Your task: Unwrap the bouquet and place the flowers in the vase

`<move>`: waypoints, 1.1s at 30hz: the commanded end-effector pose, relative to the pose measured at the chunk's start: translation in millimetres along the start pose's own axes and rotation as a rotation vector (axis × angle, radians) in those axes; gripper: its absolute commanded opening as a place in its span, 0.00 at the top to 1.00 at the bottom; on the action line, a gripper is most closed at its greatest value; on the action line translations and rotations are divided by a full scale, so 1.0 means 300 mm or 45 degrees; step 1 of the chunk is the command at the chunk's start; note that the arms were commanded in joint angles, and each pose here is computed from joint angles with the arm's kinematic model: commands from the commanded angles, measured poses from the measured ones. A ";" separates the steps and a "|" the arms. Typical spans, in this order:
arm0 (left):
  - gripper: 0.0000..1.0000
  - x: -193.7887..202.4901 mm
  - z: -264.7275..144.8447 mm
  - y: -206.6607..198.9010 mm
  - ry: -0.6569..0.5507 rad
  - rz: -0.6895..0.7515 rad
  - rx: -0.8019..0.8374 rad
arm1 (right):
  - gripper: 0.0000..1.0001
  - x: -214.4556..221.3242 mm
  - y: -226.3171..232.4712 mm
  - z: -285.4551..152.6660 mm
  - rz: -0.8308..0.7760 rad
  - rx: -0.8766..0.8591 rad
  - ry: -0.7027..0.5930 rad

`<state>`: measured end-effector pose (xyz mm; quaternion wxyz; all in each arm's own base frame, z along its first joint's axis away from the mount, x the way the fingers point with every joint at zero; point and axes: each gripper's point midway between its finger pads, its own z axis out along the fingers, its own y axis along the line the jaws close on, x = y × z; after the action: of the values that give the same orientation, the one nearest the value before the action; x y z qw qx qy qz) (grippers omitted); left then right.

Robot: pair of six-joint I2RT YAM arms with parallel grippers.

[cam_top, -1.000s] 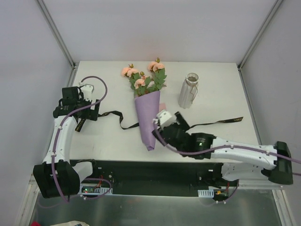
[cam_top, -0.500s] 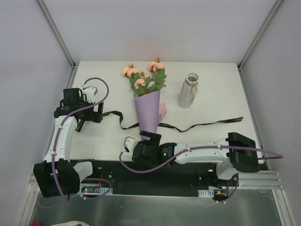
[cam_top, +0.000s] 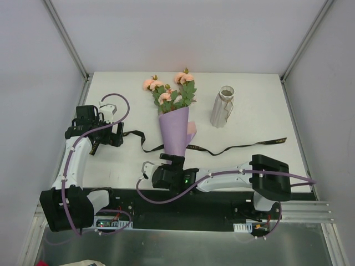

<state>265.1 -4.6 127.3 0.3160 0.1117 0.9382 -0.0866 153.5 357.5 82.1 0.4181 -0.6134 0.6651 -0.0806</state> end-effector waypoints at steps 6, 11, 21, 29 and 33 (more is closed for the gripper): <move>0.01 -0.004 -0.008 -0.020 -0.009 0.024 0.042 | 0.04 0.038 -0.047 0.095 -0.089 0.104 0.060; 0.01 -0.016 -0.016 -0.021 -0.026 0.028 0.039 | 0.04 0.059 -0.055 0.103 -0.096 0.119 0.082; 0.01 -0.026 -0.031 -0.015 -0.045 0.029 0.015 | 0.14 -0.010 -0.159 0.110 -0.016 0.376 -0.017; 0.01 -0.040 -0.043 -0.020 -0.068 0.019 0.015 | 0.23 -0.079 -0.269 0.038 0.078 0.554 -0.117; 0.01 -0.039 -0.046 -0.022 -0.073 0.018 0.013 | 0.24 -0.125 -0.328 -0.054 0.169 0.636 -0.209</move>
<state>264.7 -6.5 133.0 0.3268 0.1147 0.9339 -0.0890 213.2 362.7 104.1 0.5349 -0.5350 0.6271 -0.1854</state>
